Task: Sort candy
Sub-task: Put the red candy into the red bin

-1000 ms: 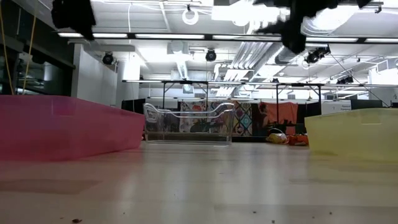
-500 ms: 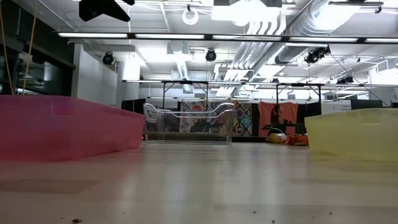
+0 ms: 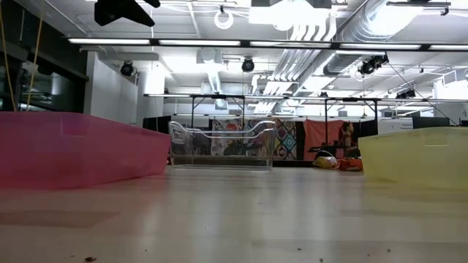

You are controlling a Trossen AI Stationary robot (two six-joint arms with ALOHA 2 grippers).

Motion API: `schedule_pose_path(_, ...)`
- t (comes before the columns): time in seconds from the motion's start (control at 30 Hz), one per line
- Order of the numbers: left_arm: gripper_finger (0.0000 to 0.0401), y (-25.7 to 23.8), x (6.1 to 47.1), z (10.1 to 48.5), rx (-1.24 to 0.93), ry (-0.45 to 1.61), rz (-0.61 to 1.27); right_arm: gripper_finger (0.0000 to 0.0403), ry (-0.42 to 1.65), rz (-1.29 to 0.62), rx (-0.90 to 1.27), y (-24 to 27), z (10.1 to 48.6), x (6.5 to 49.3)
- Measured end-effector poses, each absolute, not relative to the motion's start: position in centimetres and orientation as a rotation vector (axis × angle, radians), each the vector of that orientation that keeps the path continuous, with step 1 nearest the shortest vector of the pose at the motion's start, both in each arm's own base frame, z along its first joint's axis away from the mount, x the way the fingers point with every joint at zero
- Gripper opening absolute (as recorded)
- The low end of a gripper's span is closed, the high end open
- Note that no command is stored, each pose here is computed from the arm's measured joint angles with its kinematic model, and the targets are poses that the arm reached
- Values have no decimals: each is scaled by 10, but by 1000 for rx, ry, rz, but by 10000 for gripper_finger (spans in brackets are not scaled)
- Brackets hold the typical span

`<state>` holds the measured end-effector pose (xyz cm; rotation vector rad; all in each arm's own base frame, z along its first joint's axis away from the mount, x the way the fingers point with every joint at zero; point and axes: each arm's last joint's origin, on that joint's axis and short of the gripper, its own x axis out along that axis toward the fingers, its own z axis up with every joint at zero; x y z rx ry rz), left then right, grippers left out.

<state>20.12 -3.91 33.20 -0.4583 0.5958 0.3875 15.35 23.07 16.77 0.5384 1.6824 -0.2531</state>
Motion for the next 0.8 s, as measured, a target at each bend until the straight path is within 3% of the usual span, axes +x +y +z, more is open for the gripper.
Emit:
schedule_pose_path(0.43,175,-39,201,332,-465,595,390,212,1712,-265,418,244,128,159)
schedule_pose_path(0.53,175,-39,200,333,-469,594,384,160,1718,-271,410,243,129,158)
schedule_pose_path(0.67,175,-39,192,347,-491,575,292,30,1729,-204,402,237,146,153)
schedule_pose_path(0.8,175,-36,178,371,-450,501,215,28,1653,-115,478,222,188,150)
